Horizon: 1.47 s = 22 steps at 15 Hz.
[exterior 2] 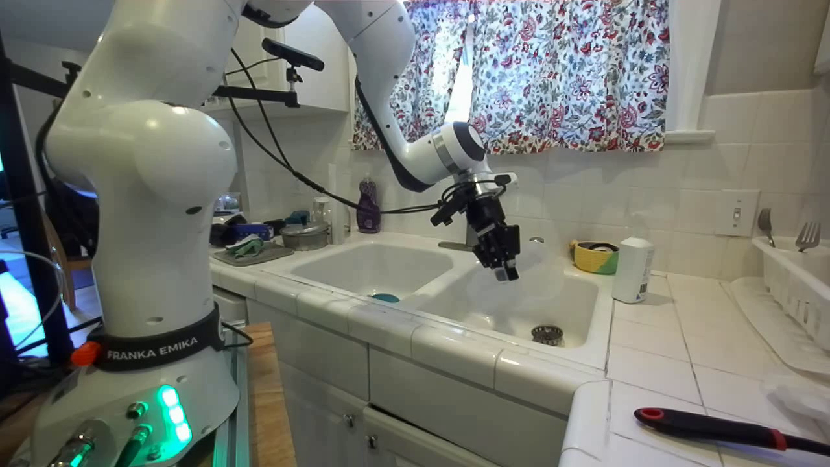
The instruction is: Pick up the jar from the sink and put it on the right side of the sink
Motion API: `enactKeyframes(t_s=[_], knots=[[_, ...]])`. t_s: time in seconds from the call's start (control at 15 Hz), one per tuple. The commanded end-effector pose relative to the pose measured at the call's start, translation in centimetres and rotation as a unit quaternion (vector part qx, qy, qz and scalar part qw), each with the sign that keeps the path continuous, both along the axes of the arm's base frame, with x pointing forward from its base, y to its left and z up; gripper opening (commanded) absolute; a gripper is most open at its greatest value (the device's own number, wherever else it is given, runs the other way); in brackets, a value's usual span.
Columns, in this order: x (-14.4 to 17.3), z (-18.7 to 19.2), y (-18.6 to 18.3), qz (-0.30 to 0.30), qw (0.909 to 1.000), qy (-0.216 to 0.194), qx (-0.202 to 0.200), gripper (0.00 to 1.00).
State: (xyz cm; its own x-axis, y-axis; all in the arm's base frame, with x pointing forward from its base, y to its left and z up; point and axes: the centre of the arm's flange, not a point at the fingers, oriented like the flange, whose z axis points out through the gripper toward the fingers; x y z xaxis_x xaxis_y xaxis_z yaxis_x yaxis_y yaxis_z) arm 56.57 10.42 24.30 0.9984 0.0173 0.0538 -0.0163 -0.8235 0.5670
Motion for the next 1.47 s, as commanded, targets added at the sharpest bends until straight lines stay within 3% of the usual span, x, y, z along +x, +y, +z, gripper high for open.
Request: enactKeyframes(t_s=[0.0, 0.27, 0.6, 1.07, 1.4], knots=[[-2.0, 3.9, 1.0, -0.005, 0.9977, 0.008, -0.067, 0.08], [-2.9, 6.2, 0.4, -0.019, 0.9864, 0.027, -0.161, 0.08], [-3.0, 6.8, -3.3, -0.031, 0.9624, 0.049, -0.265, 0.08], [-1.8, 6.6, -9.4, -0.036, 0.9327, 0.038, -0.357, 0.08], [-1.1, 5.8, -13.2, -0.05, 0.909, 0.0, -0.414, 0.08]])
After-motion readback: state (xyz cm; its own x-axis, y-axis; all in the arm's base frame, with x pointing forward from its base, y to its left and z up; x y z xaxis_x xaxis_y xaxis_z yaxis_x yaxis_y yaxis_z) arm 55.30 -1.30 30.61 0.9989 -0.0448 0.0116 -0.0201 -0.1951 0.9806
